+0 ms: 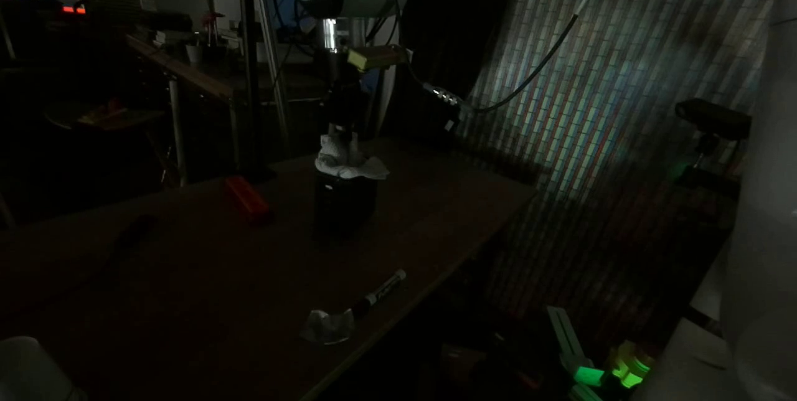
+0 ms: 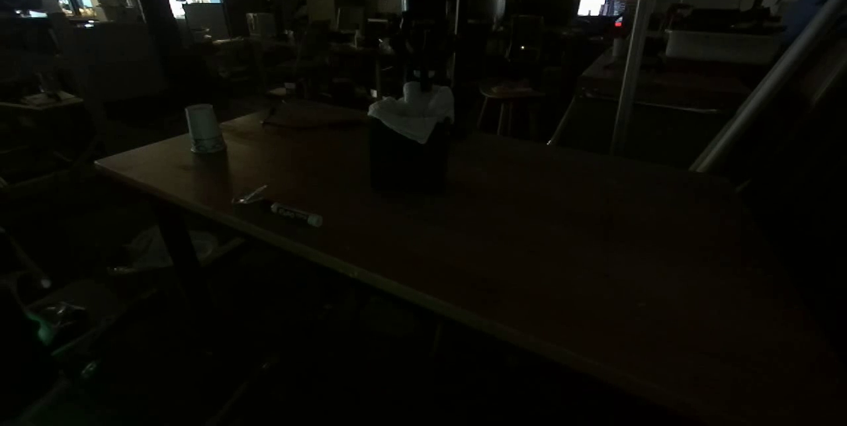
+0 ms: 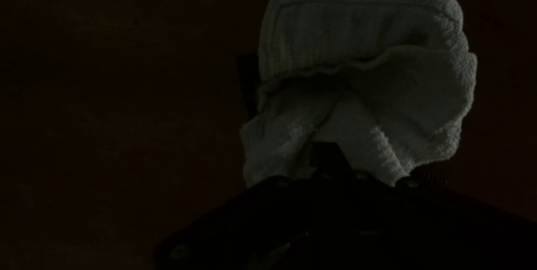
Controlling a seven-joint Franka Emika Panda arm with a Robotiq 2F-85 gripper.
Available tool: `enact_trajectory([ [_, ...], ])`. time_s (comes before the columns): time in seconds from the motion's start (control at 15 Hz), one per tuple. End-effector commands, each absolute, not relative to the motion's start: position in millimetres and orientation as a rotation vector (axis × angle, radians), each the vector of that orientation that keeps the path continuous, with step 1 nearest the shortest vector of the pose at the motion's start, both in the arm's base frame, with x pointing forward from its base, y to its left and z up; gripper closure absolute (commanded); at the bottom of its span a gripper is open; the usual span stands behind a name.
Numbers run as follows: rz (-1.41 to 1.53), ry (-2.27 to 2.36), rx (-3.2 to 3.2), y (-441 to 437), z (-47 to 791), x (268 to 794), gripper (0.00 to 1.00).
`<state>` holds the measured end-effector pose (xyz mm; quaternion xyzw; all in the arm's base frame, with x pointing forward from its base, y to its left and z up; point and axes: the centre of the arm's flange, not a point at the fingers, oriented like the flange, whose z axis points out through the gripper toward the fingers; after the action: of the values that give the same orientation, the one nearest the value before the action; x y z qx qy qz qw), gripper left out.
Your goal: Shove the cloth in the box
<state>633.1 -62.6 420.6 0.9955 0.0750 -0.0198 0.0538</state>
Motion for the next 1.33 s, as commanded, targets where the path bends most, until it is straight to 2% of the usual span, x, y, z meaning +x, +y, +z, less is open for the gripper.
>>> enact_trajectory([
  [0.0,0.046,0.294,2.997,-61,442,650,0.99],
  [0.8,0.057,0.443,2.972,-69,414,710,0.99],
  [1.27,0.032,0.48,2.973,-69,399,716,0.99],
])
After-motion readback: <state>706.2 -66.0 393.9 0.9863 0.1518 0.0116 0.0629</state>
